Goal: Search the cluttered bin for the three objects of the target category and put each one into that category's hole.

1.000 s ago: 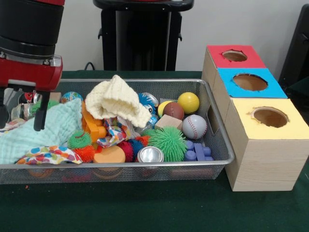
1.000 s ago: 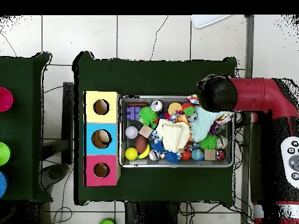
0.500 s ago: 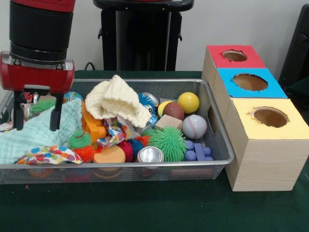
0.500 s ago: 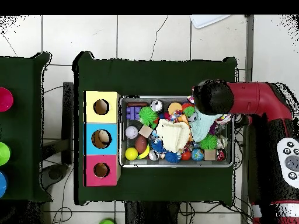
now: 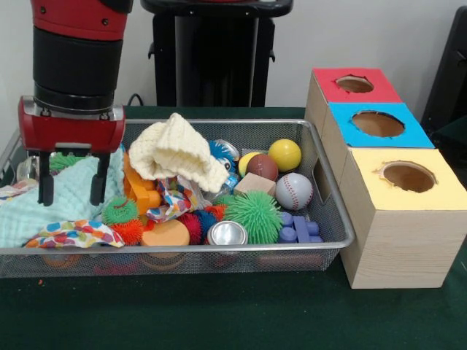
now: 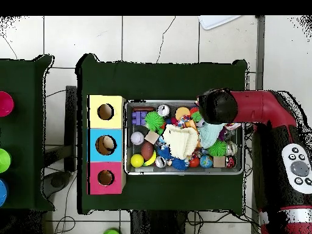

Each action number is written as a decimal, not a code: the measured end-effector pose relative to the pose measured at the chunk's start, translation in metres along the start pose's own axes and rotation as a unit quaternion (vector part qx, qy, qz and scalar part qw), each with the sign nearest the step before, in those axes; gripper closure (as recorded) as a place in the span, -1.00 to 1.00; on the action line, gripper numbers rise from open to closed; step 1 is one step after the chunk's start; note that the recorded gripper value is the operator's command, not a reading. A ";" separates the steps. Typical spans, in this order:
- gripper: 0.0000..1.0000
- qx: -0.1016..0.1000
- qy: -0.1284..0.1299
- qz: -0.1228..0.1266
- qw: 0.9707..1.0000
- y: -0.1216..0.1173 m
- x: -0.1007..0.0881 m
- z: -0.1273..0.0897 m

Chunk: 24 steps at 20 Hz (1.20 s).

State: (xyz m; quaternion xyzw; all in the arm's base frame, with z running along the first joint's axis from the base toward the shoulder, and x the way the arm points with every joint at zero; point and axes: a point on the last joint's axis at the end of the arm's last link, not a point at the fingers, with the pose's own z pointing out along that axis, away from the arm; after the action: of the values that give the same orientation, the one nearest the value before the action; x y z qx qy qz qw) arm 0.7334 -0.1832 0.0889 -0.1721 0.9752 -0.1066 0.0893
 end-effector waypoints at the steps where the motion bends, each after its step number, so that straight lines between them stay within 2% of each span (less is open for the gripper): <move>1: -1.00 0.005 -0.008 -0.006 1.000 0.001 0.001 0.004; 4: -1.00 0.017 -0.028 -0.017 0.999 0.001 0.002 0.010; 5: -1.00 0.027 -0.046 -0.024 0.998 -0.001 0.001 0.014; 7: -1.00 0.037 -0.064 -0.030 0.997 -0.004 0.001 0.017; 10: -1.00 0.050 -0.085 -0.038 0.994 -0.008 0.001 0.020; 13: -1.00 0.057 -0.093 -0.045 0.993 -0.010 0.003 0.021; 17: -1.00 0.067 -0.085 -0.058 0.992 -0.011 0.011 0.026; 24: -1.00 0.068 -0.065 -0.062 0.994 -0.006 0.025 0.036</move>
State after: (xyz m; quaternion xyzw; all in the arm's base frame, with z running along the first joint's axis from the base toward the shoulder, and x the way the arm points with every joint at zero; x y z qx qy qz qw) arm 0.7199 -0.2033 0.0526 -0.2327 0.9452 -0.1667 0.1568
